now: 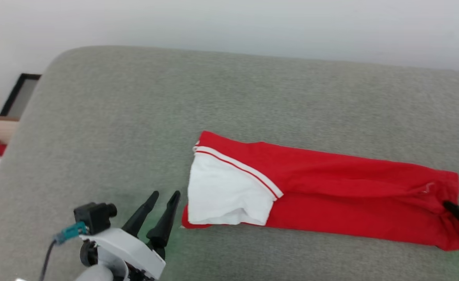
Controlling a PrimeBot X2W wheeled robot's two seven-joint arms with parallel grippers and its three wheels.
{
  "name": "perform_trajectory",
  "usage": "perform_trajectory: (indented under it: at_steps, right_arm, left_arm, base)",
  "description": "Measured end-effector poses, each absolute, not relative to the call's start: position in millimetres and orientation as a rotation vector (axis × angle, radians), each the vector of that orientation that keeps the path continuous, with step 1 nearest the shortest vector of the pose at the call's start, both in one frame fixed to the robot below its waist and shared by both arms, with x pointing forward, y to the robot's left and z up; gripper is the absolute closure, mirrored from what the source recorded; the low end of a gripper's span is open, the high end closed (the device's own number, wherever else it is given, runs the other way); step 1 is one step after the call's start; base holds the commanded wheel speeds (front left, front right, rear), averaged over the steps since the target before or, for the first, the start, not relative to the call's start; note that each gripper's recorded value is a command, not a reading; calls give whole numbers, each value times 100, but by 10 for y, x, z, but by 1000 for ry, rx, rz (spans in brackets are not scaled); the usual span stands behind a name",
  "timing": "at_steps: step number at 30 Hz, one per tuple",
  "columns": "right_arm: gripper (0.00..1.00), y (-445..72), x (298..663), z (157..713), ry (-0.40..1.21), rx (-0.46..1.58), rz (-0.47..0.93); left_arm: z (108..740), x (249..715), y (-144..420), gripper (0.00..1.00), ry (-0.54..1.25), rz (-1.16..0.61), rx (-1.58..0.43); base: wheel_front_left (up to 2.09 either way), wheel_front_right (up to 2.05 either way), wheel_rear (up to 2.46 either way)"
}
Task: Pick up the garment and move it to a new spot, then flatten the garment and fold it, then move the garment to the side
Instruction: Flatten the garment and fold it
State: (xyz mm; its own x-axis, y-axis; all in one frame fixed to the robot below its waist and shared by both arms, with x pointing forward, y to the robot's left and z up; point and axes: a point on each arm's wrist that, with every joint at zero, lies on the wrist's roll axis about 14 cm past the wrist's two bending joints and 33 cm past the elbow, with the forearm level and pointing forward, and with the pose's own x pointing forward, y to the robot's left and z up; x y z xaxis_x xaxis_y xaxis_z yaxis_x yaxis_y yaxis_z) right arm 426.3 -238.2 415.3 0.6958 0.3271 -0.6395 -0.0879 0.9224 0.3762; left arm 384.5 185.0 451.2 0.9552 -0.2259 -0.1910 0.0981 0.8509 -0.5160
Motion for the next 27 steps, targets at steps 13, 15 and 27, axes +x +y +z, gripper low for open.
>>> perform_trajectory:
  at_steps: [13, 15, 27]
  right_arm:
    - [0, -2403, 4342, 3912, 933, 296, 209]
    - [0, -2377, 4358, 3895, 943, 280, 212]
    - [100, -2127, 4368, 3752, 1011, 276, 247]
  left_arm:
    - [4993, 3761, 2236, 0, -17, -24, -114]
    - [5031, 3737, 2245, 0, -37, -8, -64]
    - [4845, 3665, 2275, 0, -3, 39, -69]
  base:
    - [0, 0, 0]
    - [0, 0, 0]
    - [0, 0, 0]
